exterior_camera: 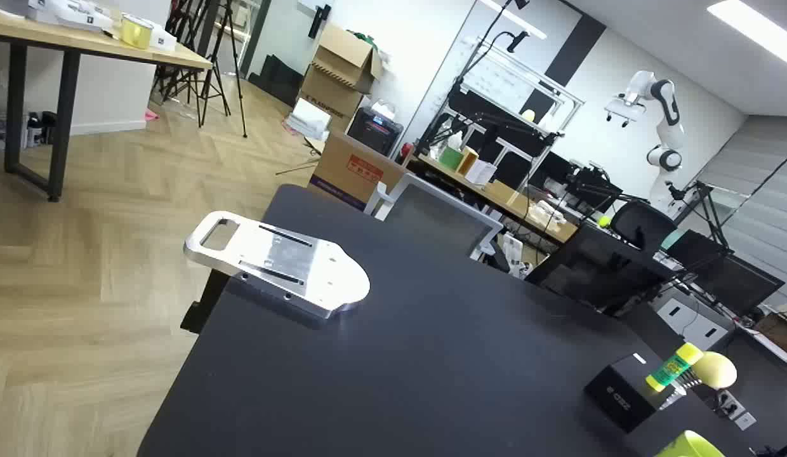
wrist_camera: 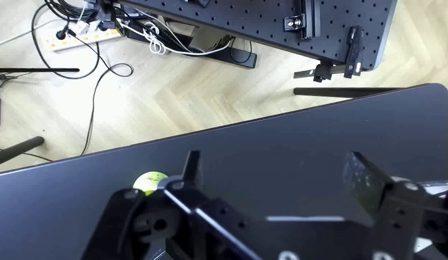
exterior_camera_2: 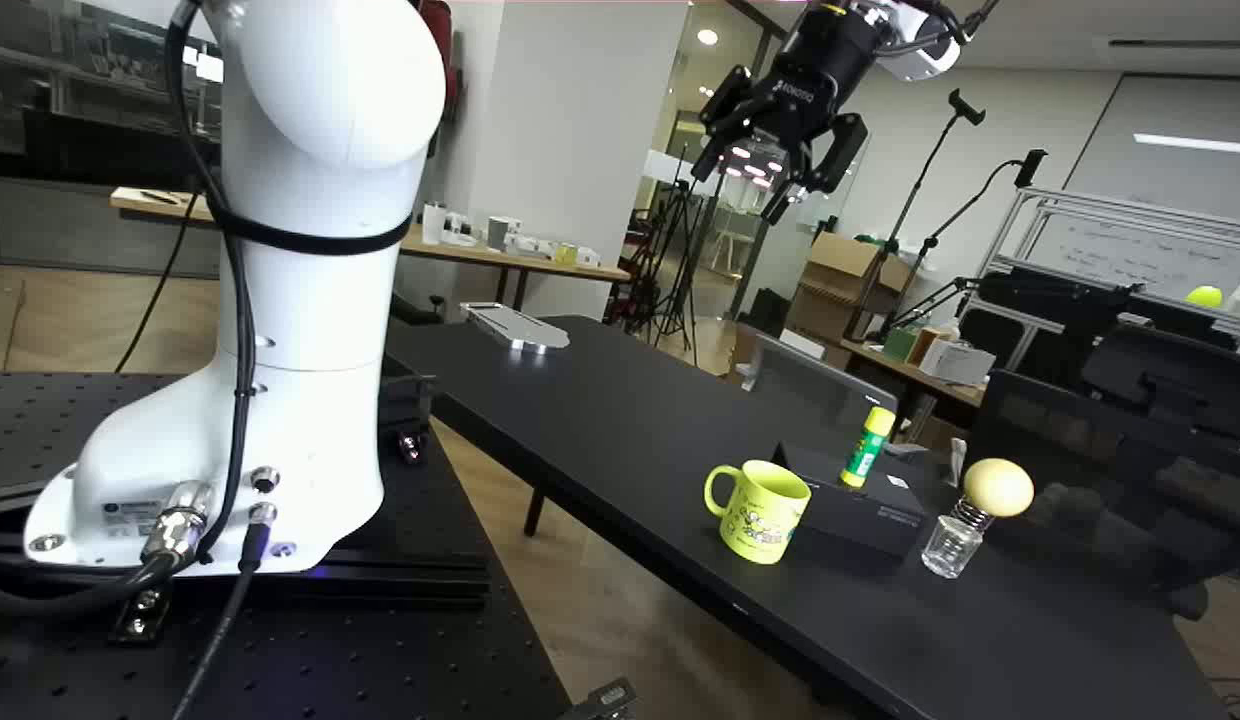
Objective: Take the gluestick from the black box and place it in the yellow cup
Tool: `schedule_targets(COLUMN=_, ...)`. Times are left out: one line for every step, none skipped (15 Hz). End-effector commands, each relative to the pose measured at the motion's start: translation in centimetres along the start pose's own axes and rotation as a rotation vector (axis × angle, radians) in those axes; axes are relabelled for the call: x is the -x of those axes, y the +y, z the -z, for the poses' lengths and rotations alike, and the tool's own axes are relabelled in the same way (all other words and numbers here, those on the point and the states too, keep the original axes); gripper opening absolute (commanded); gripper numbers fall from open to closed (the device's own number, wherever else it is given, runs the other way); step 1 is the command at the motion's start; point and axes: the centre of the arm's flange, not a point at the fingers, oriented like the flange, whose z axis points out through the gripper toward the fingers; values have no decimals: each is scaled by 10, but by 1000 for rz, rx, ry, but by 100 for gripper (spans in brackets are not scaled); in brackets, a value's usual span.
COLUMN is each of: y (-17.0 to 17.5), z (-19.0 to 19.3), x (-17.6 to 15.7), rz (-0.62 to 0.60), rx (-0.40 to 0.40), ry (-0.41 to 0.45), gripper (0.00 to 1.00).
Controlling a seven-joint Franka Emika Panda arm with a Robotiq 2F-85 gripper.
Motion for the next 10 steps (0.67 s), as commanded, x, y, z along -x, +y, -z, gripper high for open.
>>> schedule_targets(y=0, z=0, x=0, rz=0, rx=0, ry=1, gripper=100)
schedule_targets(y=0, z=0, x=0, rz=0, rx=0, ry=1, gripper=100)
schedule_targets(y=0, z=0, x=0, rz=0, rx=0, ry=1, gripper=100)
schedule_targets(y=0, z=0, x=0, rz=0, rx=0, ry=1, gripper=100)
schedule_targets(y=0, z=0, x=0, rz=0, rx=0, ry=1, gripper=100)
schedule_targets(y=0, z=0, x=0, rz=0, rx=0, ry=1, gripper=100)
schedule_targets(y=0, z=0, x=0, rz=0, rx=0, ry=1, gripper=100)
schedule_targets(y=3, z=-2, x=-3, rz=22, rx=18, ry=-3, gripper=100)
schedule_targets(y=8, z=-5, x=-11, rz=32, rx=51, ry=2, gripper=100)
schedule_targets(y=17, z=-8, x=-22, rz=39, rx=69, ry=-1, gripper=100)
